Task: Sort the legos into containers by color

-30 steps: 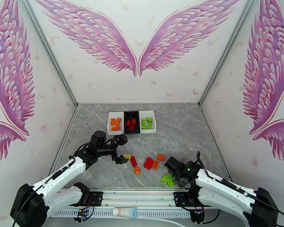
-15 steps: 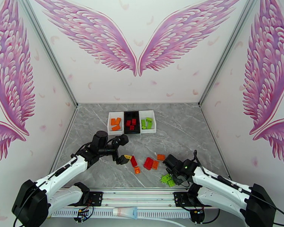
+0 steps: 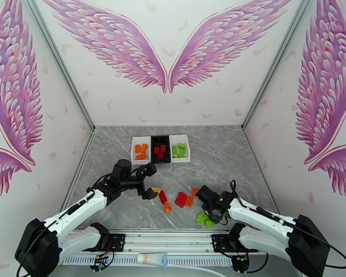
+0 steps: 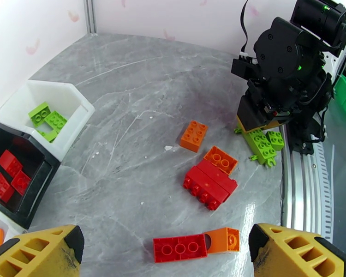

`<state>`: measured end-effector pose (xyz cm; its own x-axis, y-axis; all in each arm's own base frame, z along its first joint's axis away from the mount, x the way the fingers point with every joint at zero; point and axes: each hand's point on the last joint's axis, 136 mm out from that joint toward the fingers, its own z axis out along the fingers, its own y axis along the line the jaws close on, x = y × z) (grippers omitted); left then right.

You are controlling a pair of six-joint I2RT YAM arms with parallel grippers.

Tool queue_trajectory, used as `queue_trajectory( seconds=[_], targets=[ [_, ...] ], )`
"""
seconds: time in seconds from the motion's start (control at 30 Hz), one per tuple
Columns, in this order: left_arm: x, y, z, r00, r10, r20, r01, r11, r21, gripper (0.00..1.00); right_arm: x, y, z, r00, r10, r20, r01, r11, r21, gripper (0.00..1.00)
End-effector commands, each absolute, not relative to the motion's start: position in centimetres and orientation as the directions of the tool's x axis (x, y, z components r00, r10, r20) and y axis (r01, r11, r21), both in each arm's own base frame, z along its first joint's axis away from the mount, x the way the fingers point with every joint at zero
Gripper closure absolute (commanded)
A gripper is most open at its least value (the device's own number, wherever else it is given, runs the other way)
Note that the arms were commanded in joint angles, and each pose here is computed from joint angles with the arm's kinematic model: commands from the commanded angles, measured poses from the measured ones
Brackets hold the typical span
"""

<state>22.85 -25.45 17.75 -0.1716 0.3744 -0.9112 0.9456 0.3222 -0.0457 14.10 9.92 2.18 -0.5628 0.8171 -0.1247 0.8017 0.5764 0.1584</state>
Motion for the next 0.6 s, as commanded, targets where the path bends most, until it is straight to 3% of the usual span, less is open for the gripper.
queue_trajectory(
  seconds=[0.0, 0.33, 0.57],
  targets=[
    [23.5, -25.5, 18.9, -0.152, 0.341, -0.928, 0.938, 0.346, -0.026, 0.01, 15.2, 10.0, 2.8, -0.592, 0.79, -0.158, 0.776, 0.612, 0.152, 0.67],
    [24.9, -24.3, 19.7, -0.197, 0.245, -0.949, 0.89, 0.451, -0.068, 0.01, 22.4, 11.8, 9.1, -0.749, 0.564, -0.348, 0.572, 0.815, 0.091, 0.72],
    [24.8, -23.4, 19.7, -0.2, 0.244, -0.949, 0.871, 0.488, -0.059, 0.01, 31.4, 14.8, 14.5, -0.817, 0.223, -0.531, 0.261, 0.965, 0.005, 0.76]
  ],
)
